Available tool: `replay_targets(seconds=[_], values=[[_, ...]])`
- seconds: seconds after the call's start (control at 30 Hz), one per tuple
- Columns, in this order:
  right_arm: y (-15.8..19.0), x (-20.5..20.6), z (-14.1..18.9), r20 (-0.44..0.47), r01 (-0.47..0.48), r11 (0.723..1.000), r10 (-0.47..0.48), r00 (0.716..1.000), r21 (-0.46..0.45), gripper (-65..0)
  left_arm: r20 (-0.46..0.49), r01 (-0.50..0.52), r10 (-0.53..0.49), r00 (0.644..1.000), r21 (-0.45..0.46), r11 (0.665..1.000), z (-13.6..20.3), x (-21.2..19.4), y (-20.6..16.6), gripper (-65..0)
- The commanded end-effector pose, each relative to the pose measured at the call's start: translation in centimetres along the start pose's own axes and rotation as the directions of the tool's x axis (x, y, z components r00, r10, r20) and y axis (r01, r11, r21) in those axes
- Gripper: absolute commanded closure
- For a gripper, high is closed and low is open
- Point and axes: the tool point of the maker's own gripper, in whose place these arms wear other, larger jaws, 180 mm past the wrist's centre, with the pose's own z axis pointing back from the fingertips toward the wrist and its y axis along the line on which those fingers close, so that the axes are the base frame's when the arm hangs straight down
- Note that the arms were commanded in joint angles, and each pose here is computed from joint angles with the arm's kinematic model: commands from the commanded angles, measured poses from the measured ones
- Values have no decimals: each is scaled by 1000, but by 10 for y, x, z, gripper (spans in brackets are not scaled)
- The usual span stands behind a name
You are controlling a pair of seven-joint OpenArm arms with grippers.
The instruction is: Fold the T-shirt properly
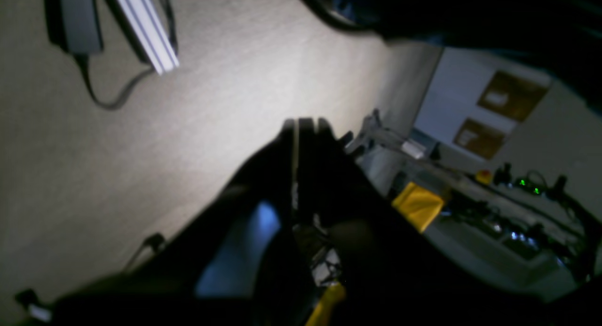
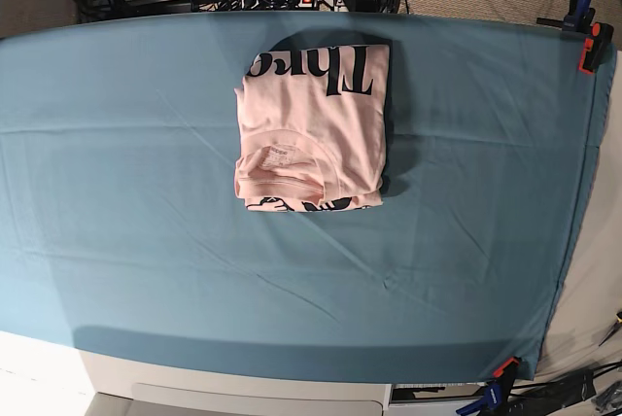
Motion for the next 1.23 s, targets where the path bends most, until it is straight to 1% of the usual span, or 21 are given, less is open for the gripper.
replay_targets(seconds=[0.0,0.07,0.17,0.23,0.33,0.43,0.5,0.53,0.6,0.7,0.73,0.77,0.87,0.97,1.2], values=[[-10,1,-2,-10,-13,999,12,1000,-29,-48,-25,13,-13,1000,2,1000,-4,-3,4,0],[-22,-7,-22,-42,-28,997,25,999,-77,-48,-67,46,-44,997,22,999,-18,2,16,0],[-28,-5,-57,-53,-111,986,105,993,-126,-48,-62,115,-111,992,64,991,-37,24,32,0],[-18,5,-82,-28,-188,974,186,982,-128,-48,-33,174,-171,985,98,980,-50,43,41,0],[10,17,-118,-2,-286,954,287,958,-91,-48,-2,198,-203,979,223,954,-67,70,62,0],[20,27,-149,5,-319,928,326,945,-190,-48,10,175,-191,981,353,919,-80,87,83,0],[30,25,-166,-17,-353,905,360,933,-237,-48,14,144,-165,986,430,891,-87,92,96,0],[37,24,-174,-27,-369,895,374,927,-250,-48,15,127,-151,988,465,876,-90,94,102,0],[54,19,-190,-47,-392,884,393,918,-256,-48,19,93,-120,993,521,848,-97,95,111,0],[77,12,-207,-69,-421,868,418,906,-263,-48,5,67,-85,996,569,819,-107,94,117,0],[83,11,-210,-66,-418,867,416,907,-273,-48,-4,69,-81,997,577,814,-111,93,116,0],[86,9,-213,-59,-401,871,401,914,-284,-48,-7,73,-85,996,584,808,-114,93,116,0],[91,7,-216,-24,-302,902,310,950,-309,-48,29,58,-92,995,588,807,-124,100,110,-45],[91,4,-217,-17,-248,919,256,967,-307,-48,49,53,-100,994,577,815,-131,103,102,-50],[91,4,-217,-23,-240,921,245,969,-306,-48,59,51,-100,993,555,830,-139,106,92,-50]])
